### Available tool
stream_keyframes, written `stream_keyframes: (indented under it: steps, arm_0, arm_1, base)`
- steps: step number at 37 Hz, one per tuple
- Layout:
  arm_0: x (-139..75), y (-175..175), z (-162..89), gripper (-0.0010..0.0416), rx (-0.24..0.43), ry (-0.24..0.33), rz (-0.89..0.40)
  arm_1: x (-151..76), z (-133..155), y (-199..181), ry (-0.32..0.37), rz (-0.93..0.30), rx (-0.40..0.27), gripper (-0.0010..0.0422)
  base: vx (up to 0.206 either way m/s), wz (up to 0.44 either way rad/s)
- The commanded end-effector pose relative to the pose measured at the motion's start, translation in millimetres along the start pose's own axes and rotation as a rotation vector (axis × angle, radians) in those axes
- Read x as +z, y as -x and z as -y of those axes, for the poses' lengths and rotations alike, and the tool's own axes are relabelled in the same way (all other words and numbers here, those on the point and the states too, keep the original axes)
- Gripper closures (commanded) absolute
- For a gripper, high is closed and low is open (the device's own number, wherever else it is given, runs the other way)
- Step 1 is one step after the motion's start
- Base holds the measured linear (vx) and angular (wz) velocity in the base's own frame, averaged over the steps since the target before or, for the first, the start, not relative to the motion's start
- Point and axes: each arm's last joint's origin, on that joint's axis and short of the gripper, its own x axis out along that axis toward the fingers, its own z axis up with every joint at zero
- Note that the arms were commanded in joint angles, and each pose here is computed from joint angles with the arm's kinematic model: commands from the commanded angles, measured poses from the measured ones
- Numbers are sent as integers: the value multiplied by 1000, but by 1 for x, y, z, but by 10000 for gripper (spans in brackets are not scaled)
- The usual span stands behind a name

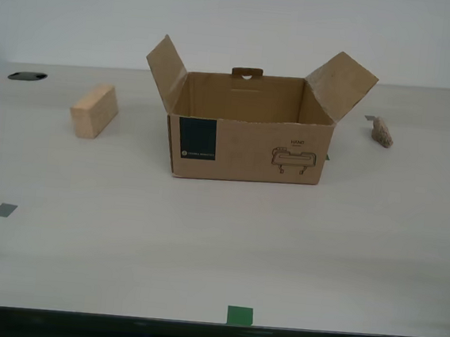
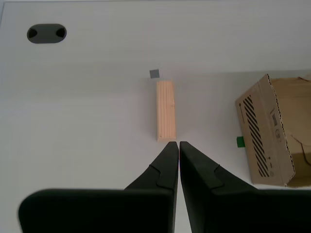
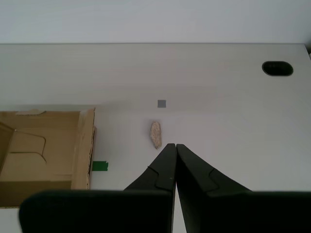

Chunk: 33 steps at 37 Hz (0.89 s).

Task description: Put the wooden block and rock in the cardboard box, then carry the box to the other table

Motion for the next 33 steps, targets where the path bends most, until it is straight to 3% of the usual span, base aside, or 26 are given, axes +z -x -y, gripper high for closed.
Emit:
stream_keyframes:
  steps: [1, 14, 23, 33]
  arm_0:
    - [8, 2, 0, 406, 1, 0, -39]
    - [30, -5, -1, 406, -1, 19, -191]
    - [40, -25, -1, 406, -1, 28, -233]
    - [43, -43, -1, 406, 0, 34, -269]
  arm_1:
    - [4, 0, -1, -14, -40, -7, 412]
    - [20, 0, -9, -43, -131, -15, 412]
    - [32, 1, -16, -42, -127, -67, 412]
    - [44, 1, -33, -51, -148, -73, 412]
  base:
    - [0, 0]
    - [0, 0]
    - [0, 0]
    - [0, 0]
